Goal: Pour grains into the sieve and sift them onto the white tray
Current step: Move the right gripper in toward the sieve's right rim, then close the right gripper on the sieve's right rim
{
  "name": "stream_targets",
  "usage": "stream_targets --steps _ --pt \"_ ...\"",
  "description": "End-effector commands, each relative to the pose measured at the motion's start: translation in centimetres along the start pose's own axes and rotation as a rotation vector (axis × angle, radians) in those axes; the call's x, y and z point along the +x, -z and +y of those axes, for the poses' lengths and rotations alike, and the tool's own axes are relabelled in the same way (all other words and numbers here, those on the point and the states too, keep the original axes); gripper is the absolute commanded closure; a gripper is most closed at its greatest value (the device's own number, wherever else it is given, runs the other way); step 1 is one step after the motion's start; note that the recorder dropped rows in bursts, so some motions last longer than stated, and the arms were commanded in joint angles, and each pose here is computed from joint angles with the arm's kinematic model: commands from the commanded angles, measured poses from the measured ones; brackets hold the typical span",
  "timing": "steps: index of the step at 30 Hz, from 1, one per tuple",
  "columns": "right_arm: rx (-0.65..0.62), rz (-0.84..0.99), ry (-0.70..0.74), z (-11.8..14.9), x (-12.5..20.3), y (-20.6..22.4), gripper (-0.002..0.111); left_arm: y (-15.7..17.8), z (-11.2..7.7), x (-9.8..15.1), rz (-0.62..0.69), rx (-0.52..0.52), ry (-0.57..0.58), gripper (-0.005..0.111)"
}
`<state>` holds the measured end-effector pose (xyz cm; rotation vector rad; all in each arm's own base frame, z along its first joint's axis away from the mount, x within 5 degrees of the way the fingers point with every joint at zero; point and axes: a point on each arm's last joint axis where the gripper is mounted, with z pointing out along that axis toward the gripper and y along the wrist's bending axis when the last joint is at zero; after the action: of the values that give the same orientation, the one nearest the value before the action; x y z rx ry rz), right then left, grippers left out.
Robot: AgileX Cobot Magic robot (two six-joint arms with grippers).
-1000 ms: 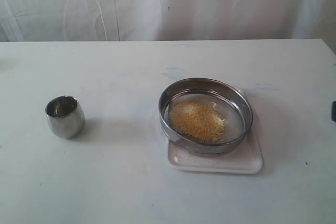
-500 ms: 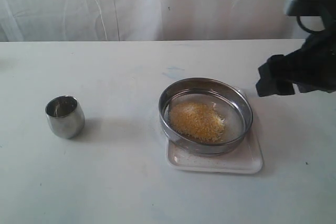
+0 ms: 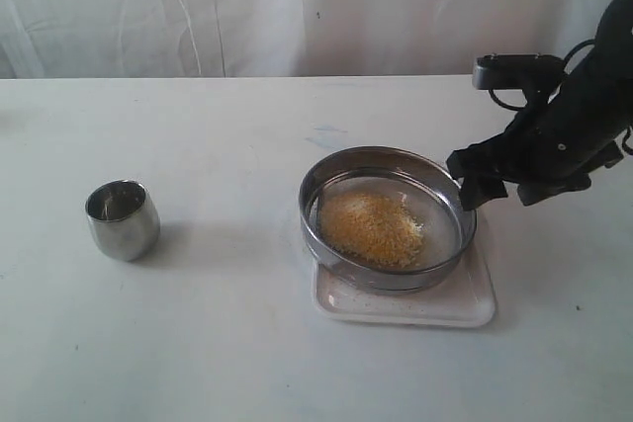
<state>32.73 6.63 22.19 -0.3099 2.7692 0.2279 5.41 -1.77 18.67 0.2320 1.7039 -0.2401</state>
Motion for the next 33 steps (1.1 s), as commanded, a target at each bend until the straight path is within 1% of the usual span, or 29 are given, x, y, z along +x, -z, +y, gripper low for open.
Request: stream_targets --steps 1,14,16,20,30,33 --pt "0.004 -0.001 0.013 -0.7 -0.7 -1.6 0.045 0.0 0.0 0.1 -0.001 0.004 0.007 0.107" --pt "-0.034 0.007 -0.009 -0.8 -1.9 -5.2 0.045 0.0 0.0 0.1 -0.001 0.004 0.007 0.107" --pt "-0.04 0.012 -0.016 -0.8 -2.1 -5.5 0.047 0.0 0.0 0.1 -0.001 0.004 0.007 0.107" --pt "-0.054 0.02 -0.005 -0.6 -2.3 -6.1 0.055 0.0 0.0 0.1 -0.001 0.004 0.007 0.107" --pt "-0.062 0.05 0.019 0.0 -2.1 -7.9 0.056 0.0 0.0 0.1 -0.001 0.004 0.007 0.107" --pt "-0.059 0.041 0.025 0.0 -2.2 -8.0 0.059 0.0 0.0 0.1 -0.001 0.004 0.007 0.107"
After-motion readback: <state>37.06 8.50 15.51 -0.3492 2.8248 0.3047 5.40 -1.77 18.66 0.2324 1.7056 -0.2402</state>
